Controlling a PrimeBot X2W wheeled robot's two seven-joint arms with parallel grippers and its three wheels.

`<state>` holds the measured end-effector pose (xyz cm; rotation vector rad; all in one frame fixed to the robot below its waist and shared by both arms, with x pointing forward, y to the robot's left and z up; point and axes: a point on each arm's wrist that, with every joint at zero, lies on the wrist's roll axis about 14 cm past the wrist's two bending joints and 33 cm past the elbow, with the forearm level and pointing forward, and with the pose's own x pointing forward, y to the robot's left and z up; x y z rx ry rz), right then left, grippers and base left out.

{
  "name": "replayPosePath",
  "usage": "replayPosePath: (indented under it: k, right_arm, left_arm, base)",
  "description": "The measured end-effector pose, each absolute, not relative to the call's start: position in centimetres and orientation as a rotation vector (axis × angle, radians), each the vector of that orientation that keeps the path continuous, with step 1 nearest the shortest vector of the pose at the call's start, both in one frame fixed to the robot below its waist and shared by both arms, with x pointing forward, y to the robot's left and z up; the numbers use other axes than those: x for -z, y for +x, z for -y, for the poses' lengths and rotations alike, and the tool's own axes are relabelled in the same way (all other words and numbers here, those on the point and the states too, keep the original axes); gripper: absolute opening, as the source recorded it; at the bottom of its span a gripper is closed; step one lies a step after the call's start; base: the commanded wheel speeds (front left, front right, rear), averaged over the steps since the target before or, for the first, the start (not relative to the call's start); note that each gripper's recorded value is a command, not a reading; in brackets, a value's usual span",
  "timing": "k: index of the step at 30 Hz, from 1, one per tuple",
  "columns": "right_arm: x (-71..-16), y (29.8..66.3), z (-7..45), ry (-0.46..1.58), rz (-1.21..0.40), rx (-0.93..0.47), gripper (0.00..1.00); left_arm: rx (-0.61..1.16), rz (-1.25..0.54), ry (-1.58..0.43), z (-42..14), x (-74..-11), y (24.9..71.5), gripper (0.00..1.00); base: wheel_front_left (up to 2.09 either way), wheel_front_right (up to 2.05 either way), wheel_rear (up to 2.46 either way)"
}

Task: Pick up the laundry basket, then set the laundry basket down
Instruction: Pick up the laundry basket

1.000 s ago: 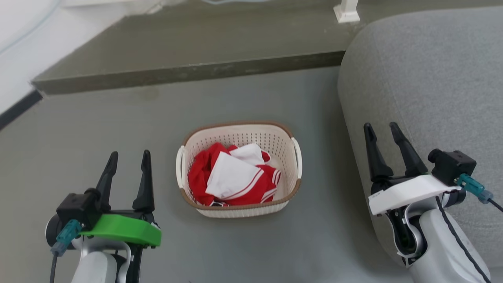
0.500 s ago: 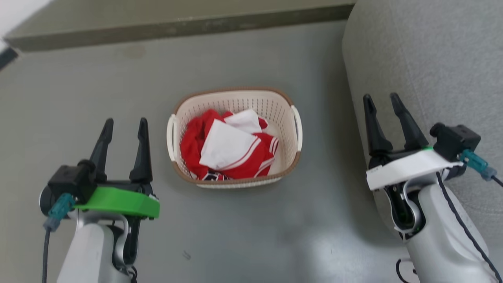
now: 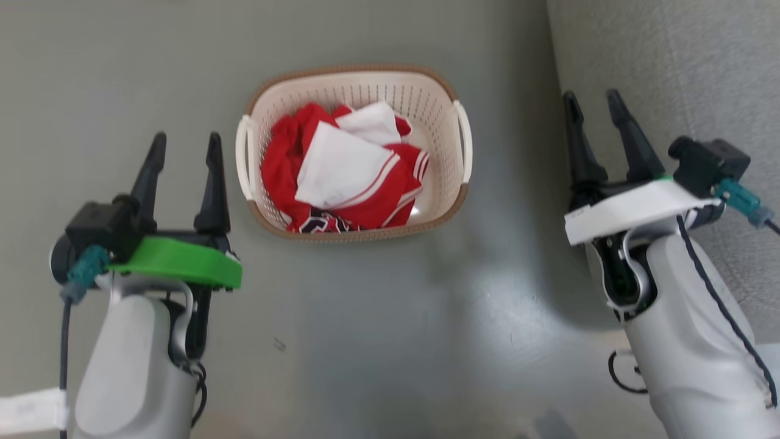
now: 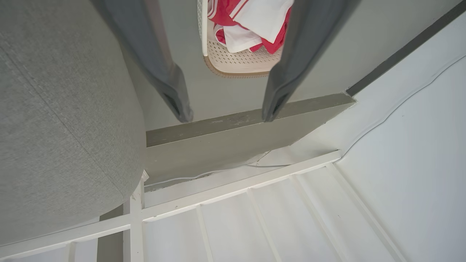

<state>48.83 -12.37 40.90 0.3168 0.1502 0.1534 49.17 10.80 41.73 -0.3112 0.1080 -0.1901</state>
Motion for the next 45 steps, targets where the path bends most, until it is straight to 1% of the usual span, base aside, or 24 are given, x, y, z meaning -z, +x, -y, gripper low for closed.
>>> replayPosePath:
  k: [8, 26, 34, 45]
  right_arm:
    - [-37.4, 51.4, 11.8, 0.309, -0.213, -0.165, 1.00]
    - [-27.8, 54.3, 10.6, 0.276, -0.433, -0.192, 1.00]
    - [-23.4, 54.4, 10.3, 0.280, -0.556, -0.181, 1.00]
    - [-19.8, 55.0, 8.9, 0.287, -0.642, -0.210, 1.00]
  left_arm:
    - [0.186, -0.180, -0.307, -10.8, -37.8, 51.6, 1.00]
    - [0.170, -0.370, -0.295, -10.5, -28.4, 55.0, 1.00]
    - [0.164, -0.469, -0.281, -10.6, -24.5, 55.1, 1.00]
    - [0.146, -0.596, -0.264, -11.2, -19.9, 54.6, 1.00]
  base:
    - [0.00, 0.00, 0.00]
    - [0.00, 0.00, 0.00]
    - [0.00, 0.00, 0.00]
    - [0.00, 0.00, 0.00]
